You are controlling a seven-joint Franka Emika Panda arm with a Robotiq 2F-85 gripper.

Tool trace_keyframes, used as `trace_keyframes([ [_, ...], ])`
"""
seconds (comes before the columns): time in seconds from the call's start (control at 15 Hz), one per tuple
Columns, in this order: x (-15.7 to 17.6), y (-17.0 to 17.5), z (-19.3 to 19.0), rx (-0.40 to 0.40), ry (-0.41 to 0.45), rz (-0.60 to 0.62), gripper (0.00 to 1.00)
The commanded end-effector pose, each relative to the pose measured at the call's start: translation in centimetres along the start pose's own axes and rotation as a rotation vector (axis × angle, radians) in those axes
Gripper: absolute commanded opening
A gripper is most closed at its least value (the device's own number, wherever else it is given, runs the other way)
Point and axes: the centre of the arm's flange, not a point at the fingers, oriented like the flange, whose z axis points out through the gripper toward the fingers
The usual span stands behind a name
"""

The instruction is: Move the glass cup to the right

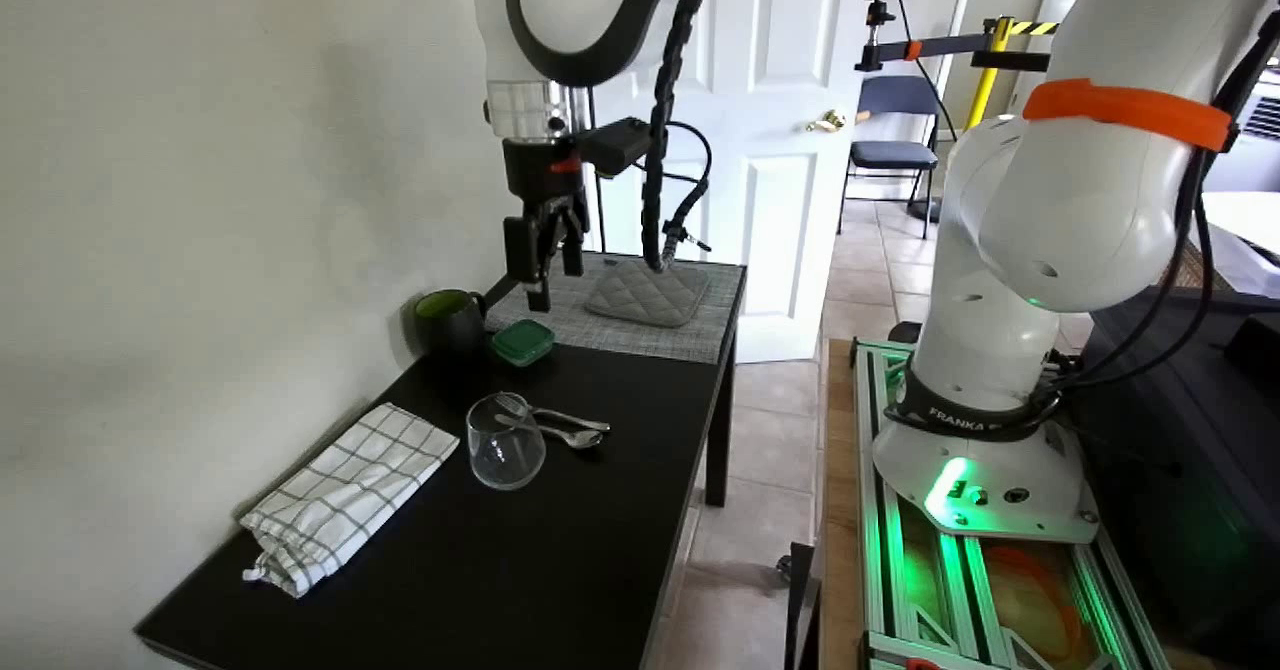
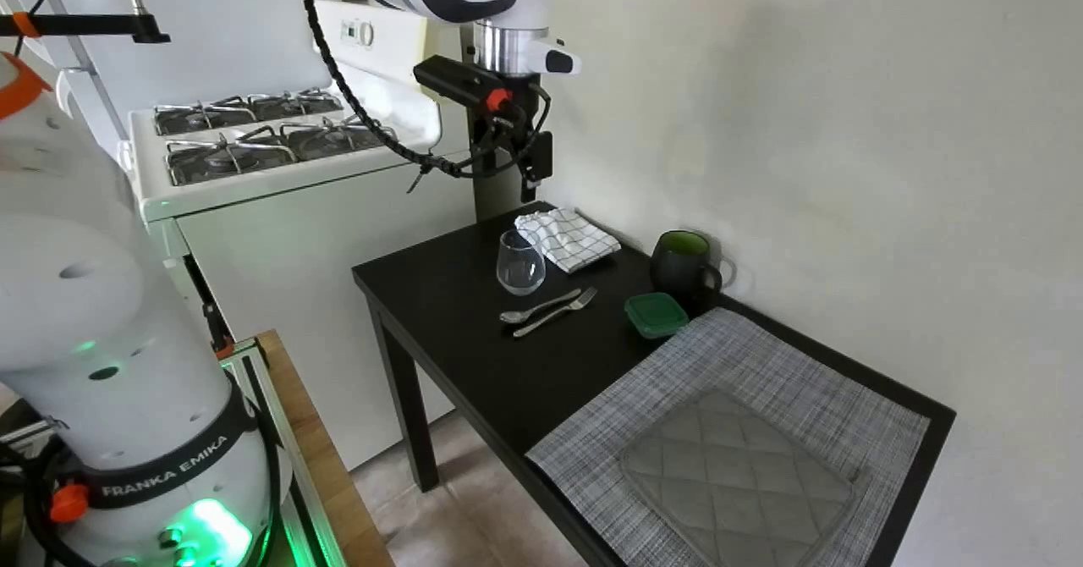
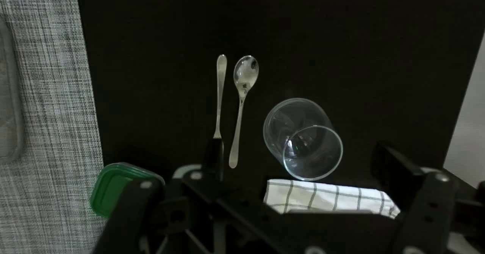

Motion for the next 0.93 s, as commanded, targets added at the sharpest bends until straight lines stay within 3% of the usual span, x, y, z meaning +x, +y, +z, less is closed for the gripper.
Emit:
trace_keyframes([
  [0.0, 2.3, -1.1, 4.1, -0.038, 0.003, 0.005, 1.00],
  [0.87, 5.7, -1.3, 10.8, -0.063, 0.040, 0.071, 1.00],
])
